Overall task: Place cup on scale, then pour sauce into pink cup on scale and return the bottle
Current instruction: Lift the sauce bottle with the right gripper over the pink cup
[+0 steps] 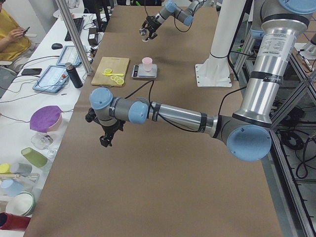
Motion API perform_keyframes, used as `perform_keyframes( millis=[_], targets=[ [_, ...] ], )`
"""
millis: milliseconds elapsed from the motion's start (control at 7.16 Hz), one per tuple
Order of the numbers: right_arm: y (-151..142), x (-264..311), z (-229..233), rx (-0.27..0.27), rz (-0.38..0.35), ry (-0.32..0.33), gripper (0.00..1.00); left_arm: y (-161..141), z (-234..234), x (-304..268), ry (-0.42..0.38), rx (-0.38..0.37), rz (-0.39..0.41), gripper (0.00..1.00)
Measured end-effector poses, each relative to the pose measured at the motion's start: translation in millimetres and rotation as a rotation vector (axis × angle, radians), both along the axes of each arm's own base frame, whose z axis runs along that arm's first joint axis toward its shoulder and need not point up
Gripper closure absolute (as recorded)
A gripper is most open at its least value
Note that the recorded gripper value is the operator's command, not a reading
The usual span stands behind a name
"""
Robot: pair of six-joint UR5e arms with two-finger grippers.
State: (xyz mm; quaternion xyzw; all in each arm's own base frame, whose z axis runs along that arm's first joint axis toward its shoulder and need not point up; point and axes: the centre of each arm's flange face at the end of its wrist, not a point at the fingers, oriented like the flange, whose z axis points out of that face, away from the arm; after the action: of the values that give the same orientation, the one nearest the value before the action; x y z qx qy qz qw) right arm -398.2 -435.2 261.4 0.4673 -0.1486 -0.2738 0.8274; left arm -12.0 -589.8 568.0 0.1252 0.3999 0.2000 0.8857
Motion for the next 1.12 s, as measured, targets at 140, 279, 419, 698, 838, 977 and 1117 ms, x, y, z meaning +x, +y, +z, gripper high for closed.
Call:
perform_keyframes(
  millis=[140, 279, 419, 698, 838, 977, 1117],
  targets=[
    [3.1, -9.0, -4.7, 0.005, -0.007, 0.102, 0.94, 7.5, 24.4, -6.0, 0.007, 0.007, 0.001, 0.01],
    [7.2, -18.8, -11.5, 0.012, -0.012, 0.193, 0.94, 15.4, 40.0, -8.6, 0.01, 0.011, 0.001, 0.01],
    [11.5, -29.2, -22.1, 0.016, -0.012, 0.277, 0.95, 20.3, 47.6, -9.9, 0.011, 0.011, 0.001, 0.01],
    [16.8, -43.7, -36.7, 0.032, -0.017, 0.403, 0.98, 25.5, 54.3, -13.4, 0.011, 0.006, -0.004, 0.01],
    [16.7, -47.8, -39.5, 0.046, -0.022, 0.468, 0.98, 27.1, 56.2, -14.2, 0.012, 0.003, -0.005, 0.01],
    [15.4, -51.9, -42.2, 0.061, -0.022, 0.518, 0.98, 27.6, 56.9, -14.9, 0.014, 0.001, -0.007, 0.01],
    [12.5, -58.8, -42.8, 0.073, -0.015, 0.558, 0.97, 27.9, 57.5, -15.5, 0.015, -0.001, -0.008, 0.01]
  ],
)
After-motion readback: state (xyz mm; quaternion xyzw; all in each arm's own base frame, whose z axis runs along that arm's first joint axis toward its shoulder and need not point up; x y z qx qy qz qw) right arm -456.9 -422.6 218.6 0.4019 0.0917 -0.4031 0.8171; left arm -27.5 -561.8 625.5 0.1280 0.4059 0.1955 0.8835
